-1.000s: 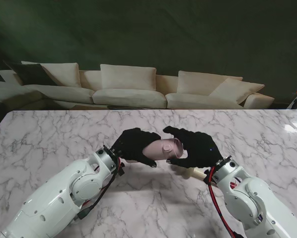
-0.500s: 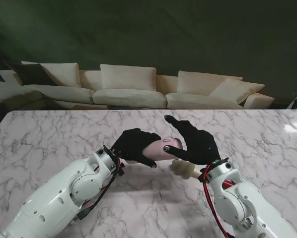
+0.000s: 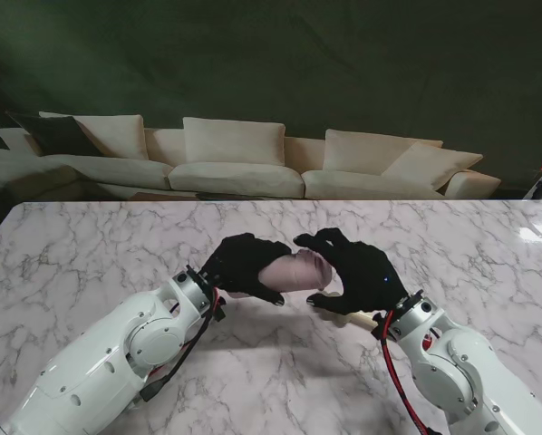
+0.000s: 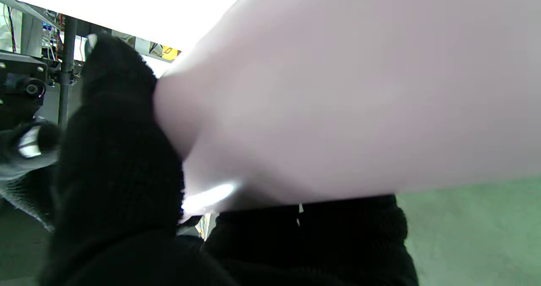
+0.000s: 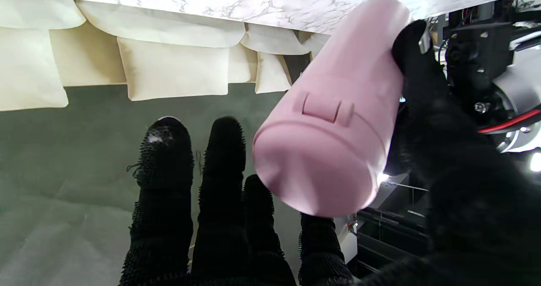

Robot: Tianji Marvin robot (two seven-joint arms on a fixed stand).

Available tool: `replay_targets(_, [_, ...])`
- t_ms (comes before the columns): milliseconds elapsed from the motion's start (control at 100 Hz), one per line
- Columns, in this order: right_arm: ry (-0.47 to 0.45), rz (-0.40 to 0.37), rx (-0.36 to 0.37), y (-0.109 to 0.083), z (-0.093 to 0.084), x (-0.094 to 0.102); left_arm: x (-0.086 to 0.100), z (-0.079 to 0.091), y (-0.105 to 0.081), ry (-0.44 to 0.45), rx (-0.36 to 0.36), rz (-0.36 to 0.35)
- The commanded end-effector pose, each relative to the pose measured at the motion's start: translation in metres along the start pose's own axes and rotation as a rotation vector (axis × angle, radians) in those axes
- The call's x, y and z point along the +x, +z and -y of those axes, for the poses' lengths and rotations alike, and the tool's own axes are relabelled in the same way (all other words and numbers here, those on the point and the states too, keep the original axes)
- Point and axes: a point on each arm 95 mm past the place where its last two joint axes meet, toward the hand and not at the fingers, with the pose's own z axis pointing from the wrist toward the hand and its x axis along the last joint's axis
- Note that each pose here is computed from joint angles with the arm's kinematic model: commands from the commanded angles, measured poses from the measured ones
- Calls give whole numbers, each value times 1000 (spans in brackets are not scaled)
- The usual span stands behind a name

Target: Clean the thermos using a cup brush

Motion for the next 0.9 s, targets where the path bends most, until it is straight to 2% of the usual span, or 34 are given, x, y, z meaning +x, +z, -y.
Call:
replay_targets(0, [37, 16, 0, 5, 4, -1, 2, 4, 3, 2, 4, -9])
replay_targets(110, [106, 48, -15, 12, 10, 0, 2, 3, 2, 0, 2, -10])
replay_targets(330, [188, 173, -47, 18, 15, 8, 3, 2, 3, -4, -3, -8])
replay_targets(470, [160, 212, -25, 13, 13, 12, 3, 2, 3, -4, -7, -6])
replay_targets(530, [97, 216, -38, 10, 12, 12, 3, 2, 2, -4, -6, -6])
replay_targets(590, [31, 207, -84, 7, 9, 10, 3, 2, 3, -4, -6, -6])
replay_targets(650, [17, 197, -92, 3, 6, 9, 3, 2, 3, -3, -5, -6])
replay_targets(700, [20, 179, -81, -1, 2, 8, 3, 2, 3, -3, -5, -6])
replay_targets(820, [67, 67, -40, -10, -4, 5, 3, 2, 3, -3, -3, -6])
replay_targets(890, [47, 4, -16, -14, -6, 3, 3, 2, 3, -2, -3, -6])
